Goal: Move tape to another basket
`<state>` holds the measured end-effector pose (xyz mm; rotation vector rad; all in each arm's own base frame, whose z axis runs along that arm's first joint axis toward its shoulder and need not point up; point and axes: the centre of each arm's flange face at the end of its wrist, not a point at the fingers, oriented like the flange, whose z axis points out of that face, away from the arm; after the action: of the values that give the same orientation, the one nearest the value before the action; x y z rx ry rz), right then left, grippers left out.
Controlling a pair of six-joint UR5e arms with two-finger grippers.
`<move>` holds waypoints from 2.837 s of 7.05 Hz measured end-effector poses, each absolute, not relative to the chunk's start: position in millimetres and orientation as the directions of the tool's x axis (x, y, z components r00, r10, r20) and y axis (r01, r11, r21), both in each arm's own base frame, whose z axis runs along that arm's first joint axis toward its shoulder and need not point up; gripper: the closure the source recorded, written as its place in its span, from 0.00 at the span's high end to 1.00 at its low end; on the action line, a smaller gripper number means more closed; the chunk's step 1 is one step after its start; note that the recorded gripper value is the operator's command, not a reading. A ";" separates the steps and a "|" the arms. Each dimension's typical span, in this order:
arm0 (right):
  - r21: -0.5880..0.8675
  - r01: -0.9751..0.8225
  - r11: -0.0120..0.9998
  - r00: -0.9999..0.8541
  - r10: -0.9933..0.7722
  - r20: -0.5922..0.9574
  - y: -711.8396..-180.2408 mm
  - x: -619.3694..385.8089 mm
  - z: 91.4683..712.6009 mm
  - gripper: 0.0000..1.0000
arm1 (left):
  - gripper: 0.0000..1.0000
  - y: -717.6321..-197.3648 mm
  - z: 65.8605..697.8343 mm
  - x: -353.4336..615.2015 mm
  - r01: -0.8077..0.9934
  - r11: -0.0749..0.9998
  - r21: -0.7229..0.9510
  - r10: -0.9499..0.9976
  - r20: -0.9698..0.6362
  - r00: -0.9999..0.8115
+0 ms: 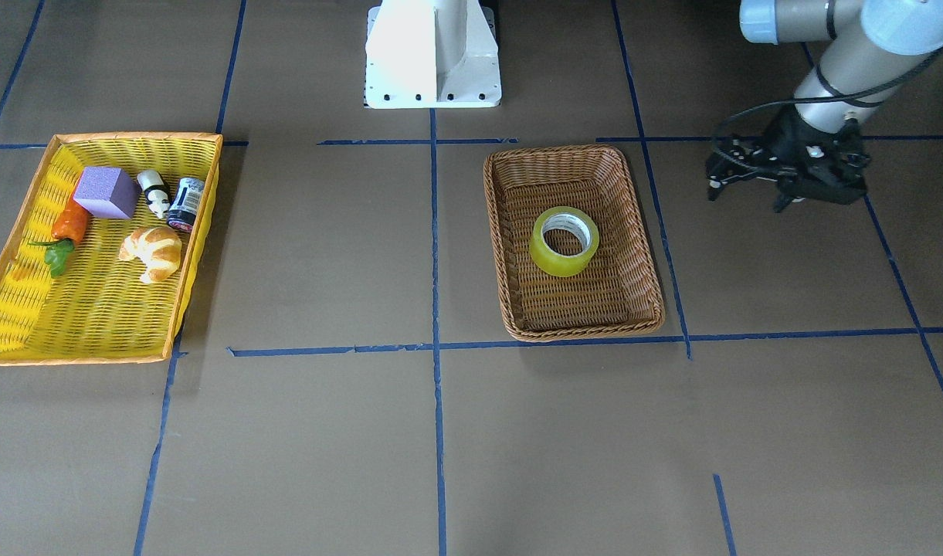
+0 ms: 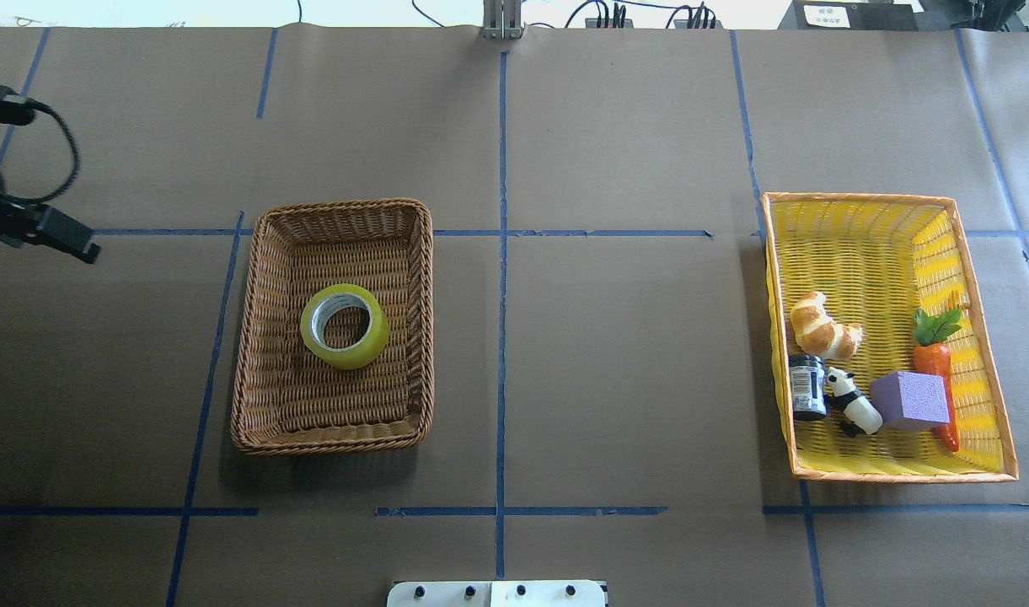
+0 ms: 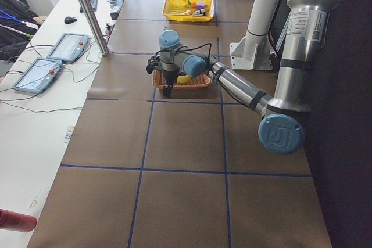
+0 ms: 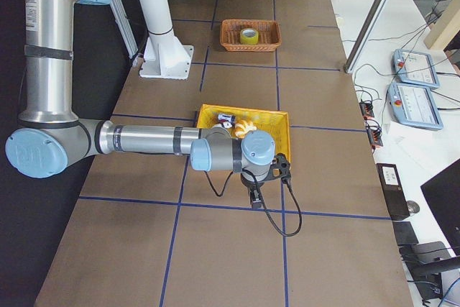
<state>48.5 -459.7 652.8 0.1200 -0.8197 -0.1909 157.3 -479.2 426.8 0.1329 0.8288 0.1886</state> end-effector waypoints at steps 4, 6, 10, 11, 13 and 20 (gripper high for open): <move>0.151 0.080 0.985 0.685 -0.165 0.710 -460.6 52.4 658.4 1.00 | 1.00 -476.0 588.4 0.0 -0.129 0.980 0.152 0.199 -0.696 0.690; 0.135 0.063 0.989 0.675 -0.142 0.724 -460.9 51.5 656.1 1.00 | 1.00 -459.3 621.8 -44.2 -0.105 0.984 0.144 0.175 -0.691 0.701; 0.133 0.059 0.989 0.664 -0.139 0.734 -461.9 50.5 654.1 1.00 | 1.00 -451.7 660.1 -66.1 -0.079 0.993 0.087 0.117 -0.699 0.705; 0.133 0.059 0.989 0.664 -0.138 0.735 -461.9 50.4 654.3 1.00 | 1.00 -452.5 661.2 -67.2 -0.075 0.994 0.083 0.112 -0.700 0.705; 0.134 0.059 0.989 0.663 -0.139 0.735 -462.0 50.4 654.4 1.00 | 1.00 -454.0 660.8 -68.2 -0.070 0.994 0.081 0.107 -0.701 0.705; 0.132 0.057 0.990 0.664 -0.137 0.736 -461.1 51.3 655.8 1.00 | 1.00 -453.6 657.1 -69.4 -0.069 0.995 0.066 0.095 -0.703 0.705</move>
<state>51.3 -461.1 655.8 0.1005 -0.8385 -0.1097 -69.4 -453.6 657.1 0.0352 0.7833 0.0914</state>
